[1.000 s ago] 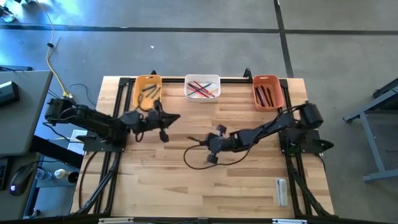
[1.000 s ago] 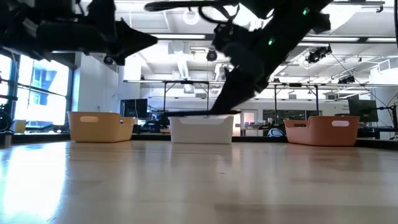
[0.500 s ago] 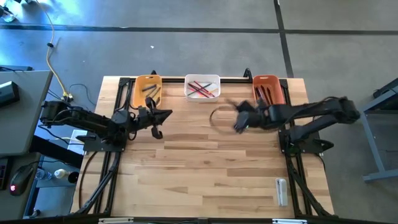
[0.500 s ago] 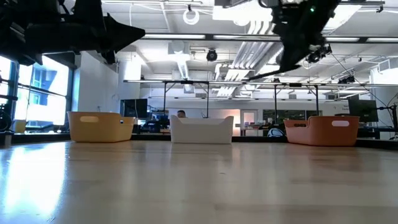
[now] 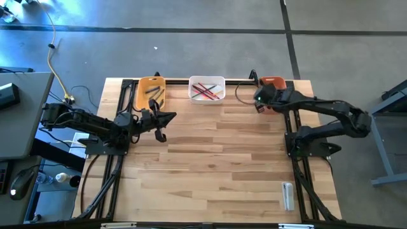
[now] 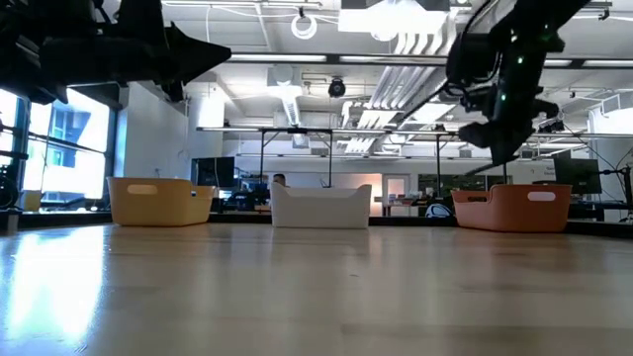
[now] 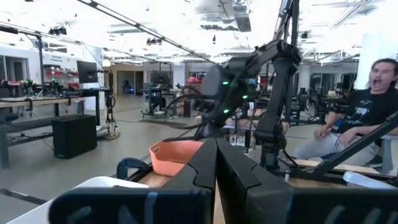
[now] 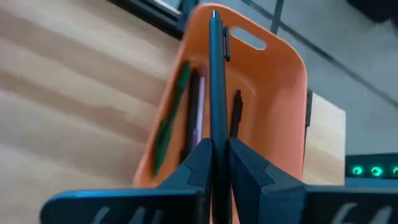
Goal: Sort crayons/erasers/pens/pencils in bins
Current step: Put the black pen into the orange bin, then return to Home Position
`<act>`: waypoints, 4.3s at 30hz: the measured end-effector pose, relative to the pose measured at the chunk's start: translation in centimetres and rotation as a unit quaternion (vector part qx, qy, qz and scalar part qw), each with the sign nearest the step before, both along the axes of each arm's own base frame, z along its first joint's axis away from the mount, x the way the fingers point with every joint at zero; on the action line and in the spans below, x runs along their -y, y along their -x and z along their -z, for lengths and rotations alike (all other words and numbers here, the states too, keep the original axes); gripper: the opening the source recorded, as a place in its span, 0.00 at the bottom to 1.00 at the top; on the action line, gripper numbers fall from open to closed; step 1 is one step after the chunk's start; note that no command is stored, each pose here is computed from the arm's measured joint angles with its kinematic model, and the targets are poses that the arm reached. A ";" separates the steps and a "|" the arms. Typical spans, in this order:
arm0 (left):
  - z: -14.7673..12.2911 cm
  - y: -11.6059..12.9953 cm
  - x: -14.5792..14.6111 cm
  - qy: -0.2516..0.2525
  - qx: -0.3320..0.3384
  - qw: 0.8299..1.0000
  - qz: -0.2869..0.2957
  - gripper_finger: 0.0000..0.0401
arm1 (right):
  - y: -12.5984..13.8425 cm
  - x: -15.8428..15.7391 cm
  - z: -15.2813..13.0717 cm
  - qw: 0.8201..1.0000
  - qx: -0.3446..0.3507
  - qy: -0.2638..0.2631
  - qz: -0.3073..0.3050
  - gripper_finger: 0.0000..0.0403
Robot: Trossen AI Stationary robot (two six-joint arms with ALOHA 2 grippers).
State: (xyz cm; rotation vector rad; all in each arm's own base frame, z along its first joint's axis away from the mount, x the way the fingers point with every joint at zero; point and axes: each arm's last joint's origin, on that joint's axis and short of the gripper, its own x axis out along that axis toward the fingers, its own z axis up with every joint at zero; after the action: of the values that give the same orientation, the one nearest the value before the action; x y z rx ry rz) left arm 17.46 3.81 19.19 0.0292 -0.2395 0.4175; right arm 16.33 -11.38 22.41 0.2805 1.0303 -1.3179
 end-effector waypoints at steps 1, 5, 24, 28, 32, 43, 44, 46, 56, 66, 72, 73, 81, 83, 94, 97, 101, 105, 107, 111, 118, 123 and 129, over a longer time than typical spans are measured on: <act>0.0 0.0 0.0 0.000 -0.001 1.000 0.000 0.00 | 0.3 0.6 0.4 1.000 0.002 -0.003 0.003 0.06; 0.1 0.0 0.0 -0.003 -0.005 1.000 -0.001 0.00 | 1.4 2.2 1.7 1.000 0.009 -0.009 0.016 0.06; 0.1 0.0 0.0 -0.007 -0.007 1.000 -0.002 0.00 | 3.3 4.5 5.1 0.996 0.057 -0.011 0.064 0.06; 0.1 0.0 0.0 -0.007 -0.007 1.000 -0.002 0.00 | 2.7 5.0 6.5 0.997 0.038 -0.031 0.065 0.06; 0.2 0.0 0.0 -0.005 -0.013 1.000 -0.002 0.00 | 2.2 5.6 8.0 0.997 0.024 -0.045 0.065 0.06; 0.2 -0.1 0.0 -0.006 -0.014 1.000 -0.002 0.00 | 1.7 6.1 9.6 0.996 0.010 -0.058 0.068 0.08; 0.2 -0.1 0.0 -0.006 -0.014 1.000 -0.002 0.00 | 1.8 6.1 9.5 0.996 0.011 -0.058 0.067 0.10; 0.2 -0.1 0.0 -0.006 -0.014 1.000 -0.002 0.00 | 1.7 6.1 9.4 0.996 0.014 -0.057 0.066 0.15; 0.2 -0.1 0.0 -0.006 -0.016 1.000 -0.002 0.00 | 1.2 6.6 7.7 0.997 0.017 -0.051 0.058 0.35; 0.3 -0.1 0.0 -0.009 -0.020 1.000 -0.003 0.00 | 0.6 6.6 1.7 0.998 0.028 -0.041 0.042 0.26; 0.4 -0.1 0.0 -0.008 -0.027 1.000 -0.003 0.00 | 1.2 4.2 -1.3 0.997 0.077 0.001 0.003 0.10; 0.4 -0.1 0.0 -0.008 -0.027 1.000 -0.003 0.00 | 1.3 3.7 -1.6 0.996 0.084 0.007 -0.006 0.07; 0.5 -0.1 0.0 -0.008 -0.031 0.999 -0.003 0.00 | 1.4 -1.5 -1.0 0.971 0.174 0.081 -0.146 0.02; 0.5 -0.1 0.0 -0.014 -0.037 0.999 -0.001 0.00 | 1.2 -2.7 -0.1 0.950 0.204 0.093 -0.219 0.01; 0.7 -0.3 0.3 -0.029 -0.050 0.997 0.053 0.00 | 0.6 -7.8 3.3 0.735 0.376 0.116 -0.553 0.00; 0.8 -0.3 0.4 -0.039 -0.057 0.995 0.075 0.00 | 0.9 -8.6 3.0 0.697 0.396 0.107 -0.588 0.00; 0.8 -0.2 0.5 -0.041 -0.069 0.993 0.086 0.00 | 1.4 -9.4 2.3 0.661 0.412 0.111 -0.617 0.00; 0.3 0.3 0.6 -0.046 -0.068 0.992 0.091 0.00 | 1.9 -10.1 1.6 0.633 0.414 0.138 -0.639 0.00; 0.2 0.7 0.7 -0.052 -0.079 0.991 0.092 0.00 | 2.2 -10.4 1.4 0.621 0.411 0.149 -0.650 0.00; 0.0 1.5 0.8 -0.051 -0.086 0.991 0.092 0.00 | 2.8 -10.7 1.2 0.621 0.397 0.166 -0.656 0.00; 0.3 3.6 1.2 -0.063 -0.047 0.993 0.089 0.00 | 4.0 -10.9 1.2 0.643 0.382 0.183 -0.639 0.00; 0.5 4.6 1.4 -0.065 -0.038 0.993 0.090 0.00 | 4.7 -10.9 2.6 0.625 0.404 0.209 -0.635 0.00; 0.2 5.4 1.6 -0.070 -0.032 0.993 0.089 0.00 | 5.6 -10.5 4.1 0.622 0.430 0.252 -0.604 0.00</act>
State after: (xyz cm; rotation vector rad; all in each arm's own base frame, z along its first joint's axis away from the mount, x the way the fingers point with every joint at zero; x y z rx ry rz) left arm 12.10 2.25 18.99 0.1577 -0.2050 0.2217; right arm 10.68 -0.93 18.33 -0.2286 -0.1466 -0.0482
